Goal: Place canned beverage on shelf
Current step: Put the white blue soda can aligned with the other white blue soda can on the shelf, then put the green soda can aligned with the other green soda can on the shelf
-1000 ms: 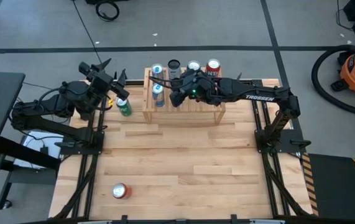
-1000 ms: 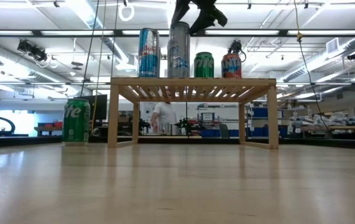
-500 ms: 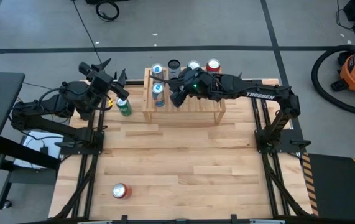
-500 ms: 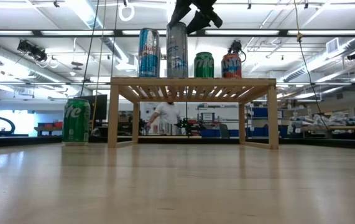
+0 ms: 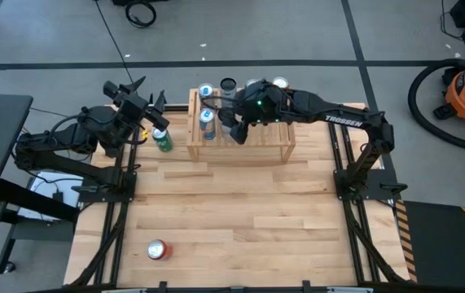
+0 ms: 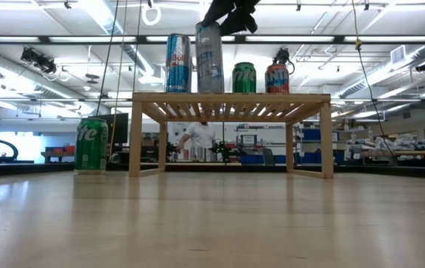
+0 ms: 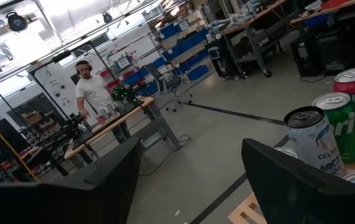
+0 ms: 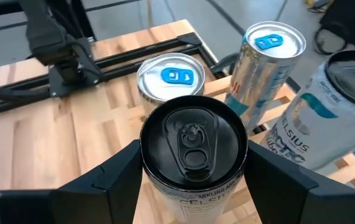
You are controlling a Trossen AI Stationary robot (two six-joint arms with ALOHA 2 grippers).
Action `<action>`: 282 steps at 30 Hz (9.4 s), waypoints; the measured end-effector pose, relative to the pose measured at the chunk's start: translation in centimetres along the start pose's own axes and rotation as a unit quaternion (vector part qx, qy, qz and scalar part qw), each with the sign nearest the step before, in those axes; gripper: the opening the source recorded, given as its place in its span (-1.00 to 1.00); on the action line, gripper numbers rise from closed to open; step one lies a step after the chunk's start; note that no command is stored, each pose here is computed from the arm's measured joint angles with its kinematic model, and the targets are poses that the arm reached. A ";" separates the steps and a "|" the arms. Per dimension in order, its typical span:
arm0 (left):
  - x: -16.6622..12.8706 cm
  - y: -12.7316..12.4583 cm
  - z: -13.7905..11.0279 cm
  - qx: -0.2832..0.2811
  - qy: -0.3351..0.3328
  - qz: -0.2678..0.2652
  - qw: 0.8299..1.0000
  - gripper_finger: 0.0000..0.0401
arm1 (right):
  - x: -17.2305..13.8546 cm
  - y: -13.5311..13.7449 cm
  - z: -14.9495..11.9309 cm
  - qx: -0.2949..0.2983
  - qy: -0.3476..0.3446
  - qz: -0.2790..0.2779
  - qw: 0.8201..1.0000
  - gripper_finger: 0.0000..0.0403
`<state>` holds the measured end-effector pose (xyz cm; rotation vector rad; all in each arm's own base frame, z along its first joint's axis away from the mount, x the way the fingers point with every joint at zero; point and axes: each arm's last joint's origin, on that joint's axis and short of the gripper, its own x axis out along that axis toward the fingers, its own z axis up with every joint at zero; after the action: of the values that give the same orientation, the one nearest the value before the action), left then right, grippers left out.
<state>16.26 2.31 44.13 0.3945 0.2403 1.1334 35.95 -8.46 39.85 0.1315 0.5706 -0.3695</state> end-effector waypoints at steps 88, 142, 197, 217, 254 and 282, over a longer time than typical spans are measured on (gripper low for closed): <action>0.0 -0.2 -0.1 0.054 0.003 -0.002 0.999 0.74 | -10.4 1.3 0.7 -0.053 -0.053 0.184 0.980 0.79; 9.1 -1.4 -12.2 -0.137 0.480 -0.037 0.866 0.98 | -14.7 12.3 -6.5 -0.114 0.135 0.205 0.963 0.87; 15.0 -3.2 -19.0 -0.136 0.674 -0.083 0.721 0.98 | -14.7 12.3 -6.5 -0.131 0.135 0.210 0.960 0.88; 16.1 -4.4 -20.6 -0.110 0.699 -0.105 0.699 0.98 | -14.7 12.3 -6.5 -0.127 0.136 0.209 0.960 0.88; 15.7 -4.5 -20.4 -0.082 0.702 -0.130 0.696 0.40 | -14.6 12.2 -6.5 -0.105 0.137 0.197 0.965 0.88; 14.3 -4.5 -19.9 -0.048 0.728 -0.170 0.662 0.36 | -14.6 12.2 -6.5 -0.107 0.135 0.193 0.966 0.88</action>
<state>18.26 17.39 24.35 -0.7617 1.5953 0.8325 25.93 8.72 42.72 0.0831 0.8319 0.0921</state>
